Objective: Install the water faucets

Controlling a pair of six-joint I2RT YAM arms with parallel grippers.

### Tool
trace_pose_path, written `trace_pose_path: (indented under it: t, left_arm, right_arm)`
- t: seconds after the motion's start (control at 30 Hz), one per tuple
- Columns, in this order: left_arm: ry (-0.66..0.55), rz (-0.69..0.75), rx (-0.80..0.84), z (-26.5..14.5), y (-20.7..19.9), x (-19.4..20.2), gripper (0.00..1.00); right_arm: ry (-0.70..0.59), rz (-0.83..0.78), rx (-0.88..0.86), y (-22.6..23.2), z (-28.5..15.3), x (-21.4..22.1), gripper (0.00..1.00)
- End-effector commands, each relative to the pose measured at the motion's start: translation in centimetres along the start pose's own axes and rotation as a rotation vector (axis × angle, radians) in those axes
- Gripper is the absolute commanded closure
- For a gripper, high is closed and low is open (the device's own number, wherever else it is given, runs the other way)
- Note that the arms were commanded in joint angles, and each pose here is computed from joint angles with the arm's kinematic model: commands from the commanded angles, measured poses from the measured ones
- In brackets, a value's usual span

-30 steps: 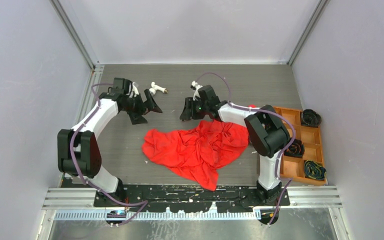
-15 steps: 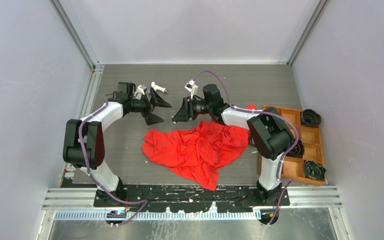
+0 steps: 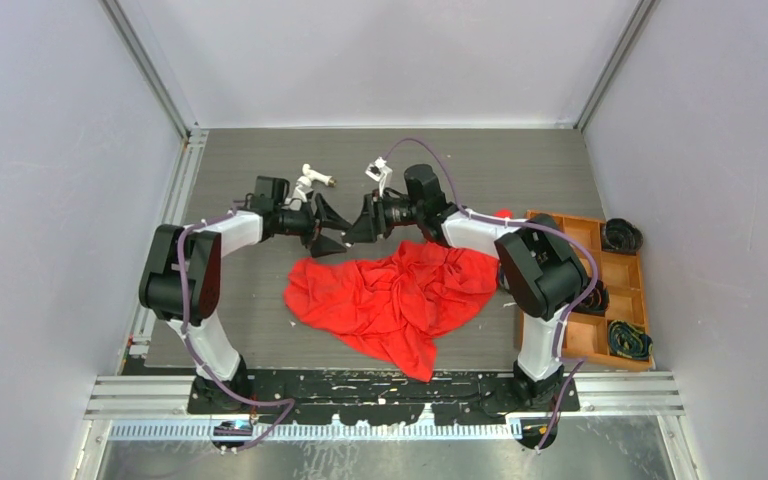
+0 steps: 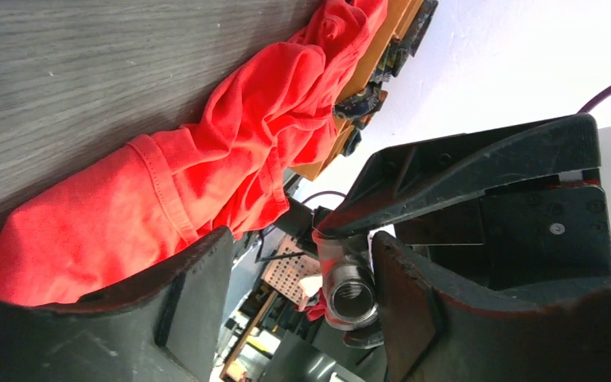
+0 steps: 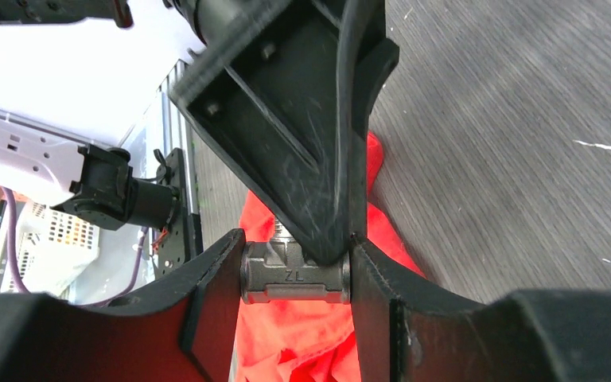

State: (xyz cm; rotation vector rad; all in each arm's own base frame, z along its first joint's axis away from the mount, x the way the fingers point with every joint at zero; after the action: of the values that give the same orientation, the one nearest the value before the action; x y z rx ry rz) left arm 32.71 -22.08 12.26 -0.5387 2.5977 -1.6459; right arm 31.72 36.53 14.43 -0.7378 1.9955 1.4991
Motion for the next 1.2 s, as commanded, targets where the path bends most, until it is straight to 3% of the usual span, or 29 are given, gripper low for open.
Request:
trace_pose_path:
  t: [0.0, 0.07, 0.27, 0.3, 0.4, 0.47, 0.63, 0.8, 0.9, 1.17]
  left_arm:
    - [0.015, 0.038, 0.084, 0.3, -1.9, 0.1, 0.41]
    - [0.016, 0.041, 0.087, 0.4, -2.1, 0.2, 0.48]
    - [0.016, 0.043, 0.098, 0.4, -2.4, 0.2, 0.49]
    - [0.016, 0.047, 0.101, 0.3, -2.5, 0.2, 0.47]
    - [0.018, 0.041, 0.098, 0.3, -2.4, 0.4, 0.17]
    - [0.013, 0.041, 0.095, 0.2, -2.4, 0.4, 0.16]
    - [-0.011, 0.064, 0.089, -0.4, -2.9, 0.7, 0.4]
    - [-0.01, 0.071, 0.096, -1.1, -4.0, 1.3, 0.43]
    - [-0.006, 0.08, 0.091, -1.2, -4.1, 1.5, 0.52]
    - [0.015, 0.086, 0.095, -1.0, -3.8, 1.4, 0.99]
  right_arm:
    - [-0.068, -0.118, -0.068, 3.1, -0.1, -3.7, 0.55]
    - [-0.067, -0.115, -0.068, 3.0, 0.0, -3.8, 0.55]
    - [-0.059, -0.103, -0.061, 2.6, 0.3, -3.7, 0.55]
    - [-0.059, -0.101, -0.057, 2.5, 0.4, -3.6, 0.55]
    - [-0.054, -0.088, -0.042, 2.0, 0.5, -3.3, 0.55]
    - [-0.05, -0.083, -0.037, 1.8, 0.5, -3.1, 0.55]
    - [-0.041, -0.072, -0.018, 1.1, 0.6, -2.7, 0.55]
    - [-0.033, -0.066, -0.008, 0.5, 1.0, -2.7, 0.55]
    - [-0.028, -0.056, -0.008, 0.2, 1.2, -2.5, 0.55]
    - [-0.024, -0.037, -0.016, 0.4, 1.3, -2.6, 0.51]
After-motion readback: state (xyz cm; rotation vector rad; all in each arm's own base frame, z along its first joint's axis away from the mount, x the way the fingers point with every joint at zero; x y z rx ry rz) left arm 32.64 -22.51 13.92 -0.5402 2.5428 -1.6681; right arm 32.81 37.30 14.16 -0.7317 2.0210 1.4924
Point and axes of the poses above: each gripper's point midway between its finger pads, its own z axis out along the fingers, its own y axis along the line the jaws close on, x = y × z, the point moved 1 cm from there along -z, back along the fingers, and after that the axes turned 2 degrees about z, right-handed, at the moved point
